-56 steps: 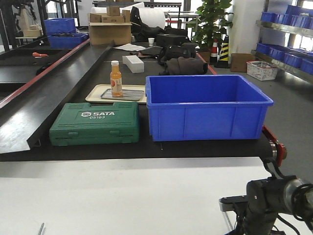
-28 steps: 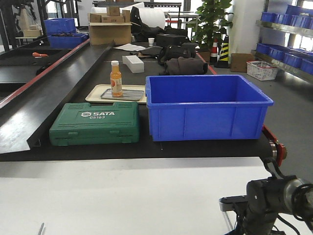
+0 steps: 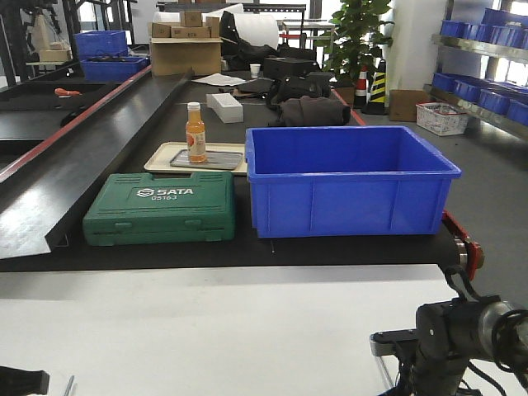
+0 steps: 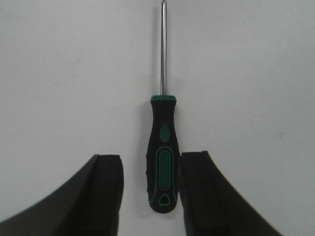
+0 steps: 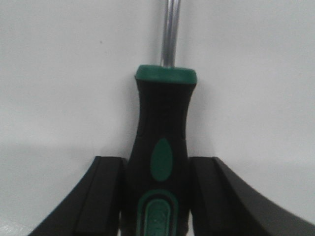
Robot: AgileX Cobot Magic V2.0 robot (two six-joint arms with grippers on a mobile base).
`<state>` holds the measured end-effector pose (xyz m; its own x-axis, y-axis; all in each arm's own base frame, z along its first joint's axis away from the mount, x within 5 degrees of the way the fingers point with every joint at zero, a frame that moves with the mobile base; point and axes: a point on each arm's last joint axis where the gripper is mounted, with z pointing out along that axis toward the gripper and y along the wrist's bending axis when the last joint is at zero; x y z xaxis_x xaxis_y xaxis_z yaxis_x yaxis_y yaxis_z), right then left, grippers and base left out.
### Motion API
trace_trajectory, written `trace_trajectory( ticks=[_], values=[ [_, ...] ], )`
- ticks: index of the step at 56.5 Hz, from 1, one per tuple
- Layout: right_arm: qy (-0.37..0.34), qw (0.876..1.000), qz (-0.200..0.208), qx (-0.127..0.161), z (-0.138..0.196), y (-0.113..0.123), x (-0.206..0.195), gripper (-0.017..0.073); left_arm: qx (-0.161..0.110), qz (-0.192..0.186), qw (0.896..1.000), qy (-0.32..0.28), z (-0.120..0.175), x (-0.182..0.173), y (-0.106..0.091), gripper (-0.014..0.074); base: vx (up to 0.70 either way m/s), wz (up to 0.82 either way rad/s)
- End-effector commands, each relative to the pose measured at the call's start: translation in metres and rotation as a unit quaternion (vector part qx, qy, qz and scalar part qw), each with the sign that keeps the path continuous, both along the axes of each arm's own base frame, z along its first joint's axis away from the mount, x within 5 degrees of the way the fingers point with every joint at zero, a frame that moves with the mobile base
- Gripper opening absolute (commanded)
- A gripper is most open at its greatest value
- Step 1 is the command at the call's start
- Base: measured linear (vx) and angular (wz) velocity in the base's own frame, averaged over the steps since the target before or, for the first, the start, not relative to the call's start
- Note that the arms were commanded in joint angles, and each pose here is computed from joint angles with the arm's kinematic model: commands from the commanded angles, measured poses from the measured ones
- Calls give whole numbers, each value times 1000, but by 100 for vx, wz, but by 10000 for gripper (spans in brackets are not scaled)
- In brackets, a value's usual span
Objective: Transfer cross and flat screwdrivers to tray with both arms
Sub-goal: 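Lower the left gripper onto the other screwdriver handle and close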
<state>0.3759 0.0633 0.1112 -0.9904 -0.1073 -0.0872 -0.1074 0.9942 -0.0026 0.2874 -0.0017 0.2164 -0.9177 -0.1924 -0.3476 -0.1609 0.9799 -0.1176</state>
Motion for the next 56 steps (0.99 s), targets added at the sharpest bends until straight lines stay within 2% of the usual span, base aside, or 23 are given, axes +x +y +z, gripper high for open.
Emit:
trace_trajectory(
  ticks=[1,12,21,31,45,56],
  values=[
    [-25,1000,-8,15,14,3,4,-8,-13,-2,1000,-10,2,9,-3,402,0,0],
    [-28,999,-8,16,14,3,4,-8,-11,-64,998,23,-19,15,-16,402,0,0],
    [-30,999,-8,16,14,3,5,-8,-9,-81,997,15,-24,19,-27,403,0,0],
    [-35,999,-8,17,14,3,6,-8,-8,-90,996,4,-23,20,-35,437,0,0],
    [-43,999,-8,18,14,3,7,-8,-14,-70,997,18,-25,17,-35,527,0,0],
    [-43,999,-8,18,14,3,7,-8,-14,-69,997,36,-32,10,-34,529,0,0]
  ],
)
